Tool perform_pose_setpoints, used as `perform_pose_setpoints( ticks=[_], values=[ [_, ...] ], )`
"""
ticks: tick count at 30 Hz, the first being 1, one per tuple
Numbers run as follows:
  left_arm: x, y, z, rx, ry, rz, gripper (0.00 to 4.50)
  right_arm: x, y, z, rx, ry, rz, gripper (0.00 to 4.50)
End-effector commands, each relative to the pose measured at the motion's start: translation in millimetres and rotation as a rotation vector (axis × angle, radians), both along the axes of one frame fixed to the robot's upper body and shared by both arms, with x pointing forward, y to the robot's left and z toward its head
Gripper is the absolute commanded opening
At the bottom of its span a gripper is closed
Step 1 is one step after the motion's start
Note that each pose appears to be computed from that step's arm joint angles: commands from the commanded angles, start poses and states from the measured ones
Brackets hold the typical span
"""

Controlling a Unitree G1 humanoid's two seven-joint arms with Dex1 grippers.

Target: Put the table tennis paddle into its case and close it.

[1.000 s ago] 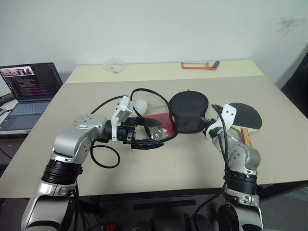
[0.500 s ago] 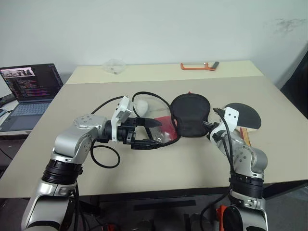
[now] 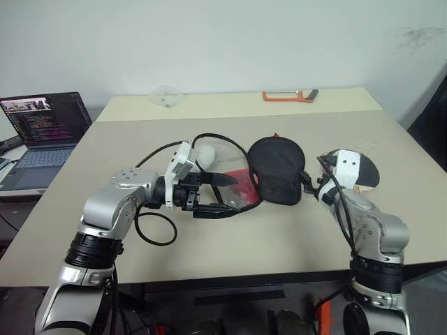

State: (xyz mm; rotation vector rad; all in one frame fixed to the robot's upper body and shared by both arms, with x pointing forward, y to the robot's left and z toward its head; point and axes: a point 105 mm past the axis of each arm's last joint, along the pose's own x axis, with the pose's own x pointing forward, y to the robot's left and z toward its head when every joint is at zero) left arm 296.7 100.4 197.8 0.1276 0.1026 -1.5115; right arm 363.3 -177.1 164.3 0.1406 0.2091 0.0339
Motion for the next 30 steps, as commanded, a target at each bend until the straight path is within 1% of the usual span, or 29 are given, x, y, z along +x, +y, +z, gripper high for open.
perform_pose_setpoints(
  ticks=[1, 3, 7, 14, 20, 25, 30],
  values=[
    [-2.1, -6.2, 9.0, -0.008, -0.076, -0.017, 4.50, -12.4, -16.3, 14.9, -0.105, -0.048, 0.005, 4.47],
    [-1.8, -10.2, 8.3, 0.009, -0.116, -0.023, 4.50, -17.9, -24.5, 13.7, -0.133, -0.034, 0.010, 4.47],
    [-1.9, -28.3, 16.2, 0.001, -0.196, -0.063, 4.50, -23.4, -56.1, -0.9, -0.177, 0.042, -0.051, 4.47],
    [1.6, -35.0, 17.1, 0.010, -0.211, -0.092, 4.50, -12.4, -95.2, -27.7, -0.052, 0.157, -0.143, 4.47],
    [3.8, -34.8, 16.1, 0.017, -0.214, -0.096, 4.50, -2.9, -103.9, -39.4, -0.022, 0.192, -0.151, 4.47],
    [4.7, -33.6, 16.1, 0.019, -0.215, -0.092, 4.50, 8.6, -108.0, -48.4, -0.061, 0.202, -0.148, 4.47],
    [5.4, -31.0, 15.9, 0.023, -0.218, -0.082, 4.50, 10.0, -110.0, -56.6, -0.121, 0.247, -0.129, 4.47]
  ],
)
